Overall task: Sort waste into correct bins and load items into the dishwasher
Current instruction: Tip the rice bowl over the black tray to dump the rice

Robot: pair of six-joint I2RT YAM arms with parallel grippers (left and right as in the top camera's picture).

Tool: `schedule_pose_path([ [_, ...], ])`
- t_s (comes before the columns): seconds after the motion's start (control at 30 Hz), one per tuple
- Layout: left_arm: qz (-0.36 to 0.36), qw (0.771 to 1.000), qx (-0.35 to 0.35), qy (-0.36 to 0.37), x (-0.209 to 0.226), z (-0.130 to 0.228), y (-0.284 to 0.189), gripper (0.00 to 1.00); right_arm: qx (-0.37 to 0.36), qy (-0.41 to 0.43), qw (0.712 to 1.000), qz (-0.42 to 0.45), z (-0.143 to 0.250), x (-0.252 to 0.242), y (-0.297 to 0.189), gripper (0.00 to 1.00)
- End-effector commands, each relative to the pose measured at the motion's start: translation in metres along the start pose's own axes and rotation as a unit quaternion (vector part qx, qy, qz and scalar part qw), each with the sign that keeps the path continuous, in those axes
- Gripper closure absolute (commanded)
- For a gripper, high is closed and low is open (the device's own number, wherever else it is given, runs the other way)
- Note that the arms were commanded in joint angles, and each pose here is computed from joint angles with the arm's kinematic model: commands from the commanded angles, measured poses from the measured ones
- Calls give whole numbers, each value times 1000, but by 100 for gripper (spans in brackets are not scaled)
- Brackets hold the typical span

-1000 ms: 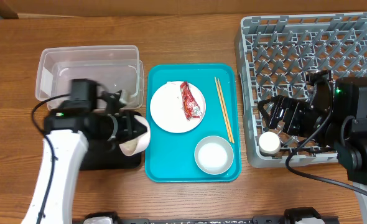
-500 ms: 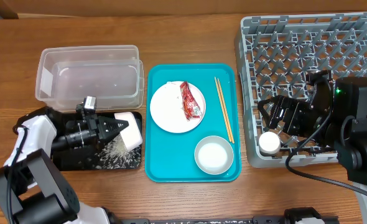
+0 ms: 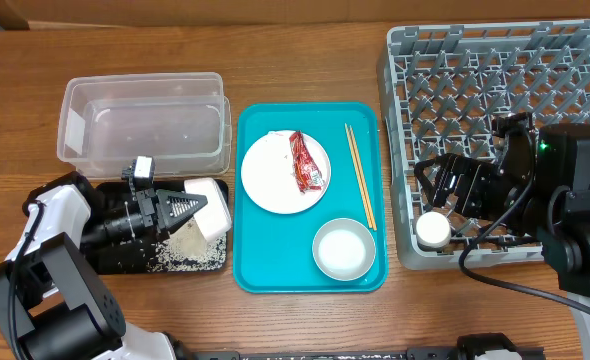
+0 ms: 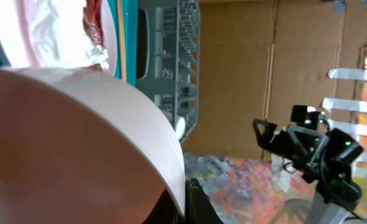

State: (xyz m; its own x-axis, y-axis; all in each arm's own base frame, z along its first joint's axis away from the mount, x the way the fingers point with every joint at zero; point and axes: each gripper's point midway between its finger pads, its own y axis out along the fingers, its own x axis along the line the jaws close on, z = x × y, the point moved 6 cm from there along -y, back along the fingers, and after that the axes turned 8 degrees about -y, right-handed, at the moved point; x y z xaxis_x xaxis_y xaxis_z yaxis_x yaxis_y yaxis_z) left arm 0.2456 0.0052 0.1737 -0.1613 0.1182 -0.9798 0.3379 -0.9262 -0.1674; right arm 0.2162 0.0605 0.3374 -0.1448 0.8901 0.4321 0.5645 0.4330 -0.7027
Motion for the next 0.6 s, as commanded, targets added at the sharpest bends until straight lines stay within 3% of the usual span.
schedule_pose_path([
  [0.0,17,995,-16,100,-5,-2,-3,96,-6,-6,1000,-4,-1,2,-4,2],
  [0.07,12,998,-13,56,-3,0,-4,96,-6,-6,1000,-4,-1,2,-4,2],
  [0.17,11,994,-12,110,-5,2,-5,96,-6,-6,1000,-4,-1,2,-4,2],
  [0.27,19,999,-17,35,-6,2,-7,96,-6,-6,1000,-4,-1,2,-4,2],
  [0.33,28,996,-23,83,-11,3,-7,96,-6,-6,1000,-4,-1,2,-4,2],
  [0.47,32,998,-19,49,-14,7,-7,96,-5,-5,1000,-4,-1,2,-4,2],
  [0.57,24,996,-9,86,-14,10,-7,91,-4,-5,1000,-3,0,2,-4,2],
])
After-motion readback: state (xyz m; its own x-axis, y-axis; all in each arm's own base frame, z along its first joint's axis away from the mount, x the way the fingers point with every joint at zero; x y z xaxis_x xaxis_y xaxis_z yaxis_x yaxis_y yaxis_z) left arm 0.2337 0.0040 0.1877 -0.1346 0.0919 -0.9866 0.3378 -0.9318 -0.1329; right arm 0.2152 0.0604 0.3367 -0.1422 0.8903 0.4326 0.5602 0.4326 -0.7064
